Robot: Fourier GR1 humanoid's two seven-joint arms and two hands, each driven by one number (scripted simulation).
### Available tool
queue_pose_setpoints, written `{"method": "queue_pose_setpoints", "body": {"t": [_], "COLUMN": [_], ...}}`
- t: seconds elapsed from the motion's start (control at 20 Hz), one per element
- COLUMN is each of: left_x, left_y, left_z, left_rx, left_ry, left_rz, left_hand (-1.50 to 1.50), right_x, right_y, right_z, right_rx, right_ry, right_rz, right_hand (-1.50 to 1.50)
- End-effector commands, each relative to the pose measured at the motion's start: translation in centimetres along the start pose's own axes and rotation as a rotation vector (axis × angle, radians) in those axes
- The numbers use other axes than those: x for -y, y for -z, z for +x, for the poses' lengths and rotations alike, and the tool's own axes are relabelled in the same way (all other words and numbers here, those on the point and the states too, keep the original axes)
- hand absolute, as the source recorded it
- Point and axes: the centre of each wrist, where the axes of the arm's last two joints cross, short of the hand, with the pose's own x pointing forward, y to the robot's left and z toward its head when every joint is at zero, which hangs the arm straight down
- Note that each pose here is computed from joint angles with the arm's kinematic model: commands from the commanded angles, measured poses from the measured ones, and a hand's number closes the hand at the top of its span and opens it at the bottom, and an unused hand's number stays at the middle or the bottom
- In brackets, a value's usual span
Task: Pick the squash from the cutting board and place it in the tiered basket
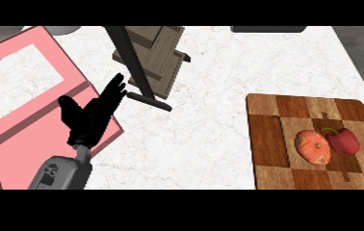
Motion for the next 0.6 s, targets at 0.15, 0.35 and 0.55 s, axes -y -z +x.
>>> {"method": "queue_pose_setpoints", "body": {"t": [0.15,0.35,0.55], "left_x": [-1.3,-0.3,-0.8], "left_y": [1.3,0.4,0.3], "left_z": [0.1,0.3,-0.5], "left_rx": [-0.006,-0.002,-0.006], "left_ry": [-0.008,-0.004,0.003], "left_rz": [-0.011,0.007,-0.005], "left_hand": [0.00,0.00,0.00], "right_x": [-4.2,-5.3,-6.1], "right_y": [0.7,1.1,2.2], "right_z": [1.8,1.3,-0.5], "right_rx": [-0.051,-0.077,-0.117], "right_ry": [-0.052,-0.072,-0.075], "right_rz": [0.080,0.069,0.021], "right_hand": [-1.50,-1.50,-1.50]}}
